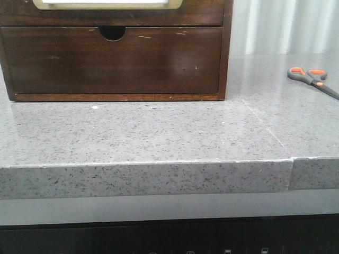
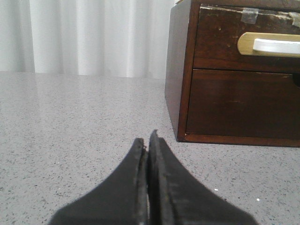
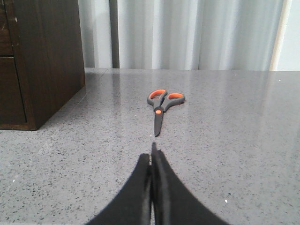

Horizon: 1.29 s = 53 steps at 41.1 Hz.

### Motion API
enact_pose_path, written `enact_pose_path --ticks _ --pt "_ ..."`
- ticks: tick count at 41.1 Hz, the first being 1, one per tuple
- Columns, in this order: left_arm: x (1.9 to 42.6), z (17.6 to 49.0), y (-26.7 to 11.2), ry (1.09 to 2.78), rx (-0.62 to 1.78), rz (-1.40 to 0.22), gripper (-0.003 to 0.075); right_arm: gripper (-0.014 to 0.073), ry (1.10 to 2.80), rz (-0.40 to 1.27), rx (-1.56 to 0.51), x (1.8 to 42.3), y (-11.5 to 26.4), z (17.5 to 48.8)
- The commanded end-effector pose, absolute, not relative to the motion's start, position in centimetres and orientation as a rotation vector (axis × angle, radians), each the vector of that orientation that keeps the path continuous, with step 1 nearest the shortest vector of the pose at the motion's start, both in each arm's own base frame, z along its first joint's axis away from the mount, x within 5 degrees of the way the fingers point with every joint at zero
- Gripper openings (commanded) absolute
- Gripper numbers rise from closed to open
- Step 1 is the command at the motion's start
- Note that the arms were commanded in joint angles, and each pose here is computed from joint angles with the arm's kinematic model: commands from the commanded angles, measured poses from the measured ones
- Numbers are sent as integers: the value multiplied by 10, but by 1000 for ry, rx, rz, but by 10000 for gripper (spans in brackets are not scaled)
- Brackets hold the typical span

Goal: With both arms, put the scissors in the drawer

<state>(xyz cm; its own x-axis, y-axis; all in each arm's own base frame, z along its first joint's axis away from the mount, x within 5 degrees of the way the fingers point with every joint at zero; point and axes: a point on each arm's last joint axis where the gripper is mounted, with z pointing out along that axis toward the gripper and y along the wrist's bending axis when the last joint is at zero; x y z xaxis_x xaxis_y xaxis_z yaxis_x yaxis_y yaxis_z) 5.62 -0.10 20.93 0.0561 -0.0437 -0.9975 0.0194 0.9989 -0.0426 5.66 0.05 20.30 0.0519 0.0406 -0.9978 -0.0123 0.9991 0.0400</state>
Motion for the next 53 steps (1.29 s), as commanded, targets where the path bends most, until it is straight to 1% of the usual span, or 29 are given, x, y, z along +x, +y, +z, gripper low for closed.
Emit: enact_pose_path --ticks 1,3,6,11,18,24,28,32,35,39,44,47,53 --pt "54 216 -1 1372 -20 -58 -20 -117 1412 49 17 54 1 214" --pt "52 225 -1 1298 -20 -58 -20 -117 1405 49 18 53 1 218" --pt "49 240 -1 1237 -20 -59 -20 -117 1384 48 18 51 1 230" --pt "39 275 -1 1198 -18 -61 -20 -117 1374 44 23 44 0 254" --pt "24 323 -1 1248 -10 -53 -20 -117 1376 39 30 34 -1 293" --pt "21 364 0 1300 -1 -35 -20 -117 1413 35 37 32 -1 329" --pt "23 387 0 1320 -2 -34 -20 -117 1453 32 42 36 -2 355" --pt "30 407 0 1371 -3 -35 -20 -117 1530 27 49 43 -2 376" --pt "39 416 -1 1427 -4 -35 -20 -117 1615 22 56 53 -2 392" --pt "55 417 -1 1539 -4 -33 -20 -117 1756 14 67 69 -3 402" --pt "73 408 -1 1677 -5 -30 -20 -117 1921 5 77 90 -3 399" --pt "81 403 -1 1735 -5 -29 -20 -117 1967 2 78 100 -3 395" --pt "92 398 -2 1791 -5 -28 -20 -117 2039 -2 78 118 -3 387"
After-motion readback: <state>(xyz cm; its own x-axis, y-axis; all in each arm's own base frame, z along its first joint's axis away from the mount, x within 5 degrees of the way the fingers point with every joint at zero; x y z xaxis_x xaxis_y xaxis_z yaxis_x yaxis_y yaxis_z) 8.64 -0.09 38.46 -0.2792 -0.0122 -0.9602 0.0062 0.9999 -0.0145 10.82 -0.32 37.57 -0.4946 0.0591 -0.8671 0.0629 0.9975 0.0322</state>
